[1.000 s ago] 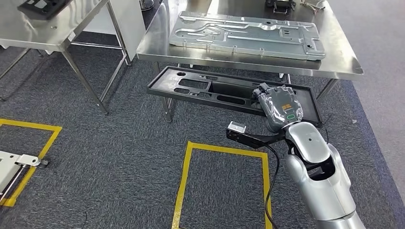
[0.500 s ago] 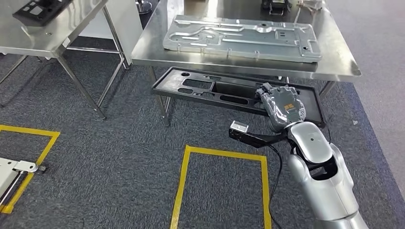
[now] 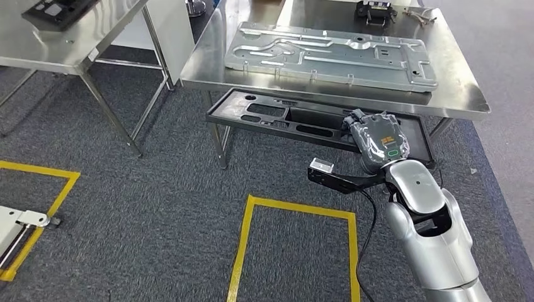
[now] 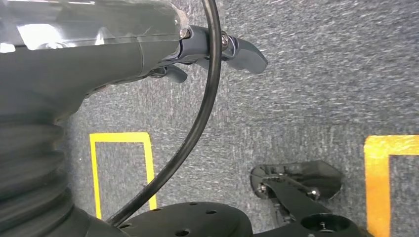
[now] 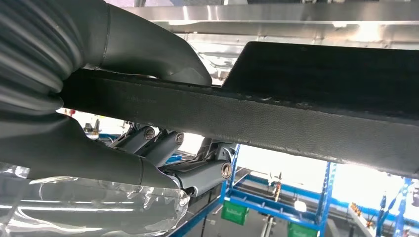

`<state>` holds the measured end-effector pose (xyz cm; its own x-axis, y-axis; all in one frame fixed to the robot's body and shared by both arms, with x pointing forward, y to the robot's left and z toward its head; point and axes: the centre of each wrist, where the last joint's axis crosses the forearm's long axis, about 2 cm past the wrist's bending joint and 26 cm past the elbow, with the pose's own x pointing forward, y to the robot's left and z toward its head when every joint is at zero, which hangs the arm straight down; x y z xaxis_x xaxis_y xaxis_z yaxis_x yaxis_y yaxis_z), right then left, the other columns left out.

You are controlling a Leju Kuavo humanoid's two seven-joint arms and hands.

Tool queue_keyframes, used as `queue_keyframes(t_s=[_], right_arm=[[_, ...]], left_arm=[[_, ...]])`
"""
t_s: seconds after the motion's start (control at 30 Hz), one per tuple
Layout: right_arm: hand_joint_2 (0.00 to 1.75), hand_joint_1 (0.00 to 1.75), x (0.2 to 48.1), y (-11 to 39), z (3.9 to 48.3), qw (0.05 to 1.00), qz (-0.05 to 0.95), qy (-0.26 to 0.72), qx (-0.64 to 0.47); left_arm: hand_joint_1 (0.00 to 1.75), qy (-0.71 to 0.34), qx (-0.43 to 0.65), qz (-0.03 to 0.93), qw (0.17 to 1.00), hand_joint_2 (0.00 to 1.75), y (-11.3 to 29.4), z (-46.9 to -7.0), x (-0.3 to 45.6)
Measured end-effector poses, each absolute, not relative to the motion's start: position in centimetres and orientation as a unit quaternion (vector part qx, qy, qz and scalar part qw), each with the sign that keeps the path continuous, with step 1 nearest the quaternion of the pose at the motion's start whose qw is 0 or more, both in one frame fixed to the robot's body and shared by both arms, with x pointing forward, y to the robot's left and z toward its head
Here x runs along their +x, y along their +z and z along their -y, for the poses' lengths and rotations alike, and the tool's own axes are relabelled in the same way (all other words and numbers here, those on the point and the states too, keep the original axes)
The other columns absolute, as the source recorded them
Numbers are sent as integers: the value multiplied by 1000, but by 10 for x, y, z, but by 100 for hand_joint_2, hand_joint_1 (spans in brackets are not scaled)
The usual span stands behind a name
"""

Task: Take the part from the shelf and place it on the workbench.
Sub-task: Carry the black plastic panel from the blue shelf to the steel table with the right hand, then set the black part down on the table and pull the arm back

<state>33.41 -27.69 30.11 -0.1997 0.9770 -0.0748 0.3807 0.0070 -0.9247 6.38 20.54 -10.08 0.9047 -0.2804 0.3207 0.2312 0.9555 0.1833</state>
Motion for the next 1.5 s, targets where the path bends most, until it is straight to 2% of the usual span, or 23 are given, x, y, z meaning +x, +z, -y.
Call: queue_keyframes(t_s=[1.5], right_arm=[[175, 175, 334, 306, 317, 351, 604, 432, -570]], left_arm=[[0, -141, 67, 183, 971, 175, -100, -203, 65]])
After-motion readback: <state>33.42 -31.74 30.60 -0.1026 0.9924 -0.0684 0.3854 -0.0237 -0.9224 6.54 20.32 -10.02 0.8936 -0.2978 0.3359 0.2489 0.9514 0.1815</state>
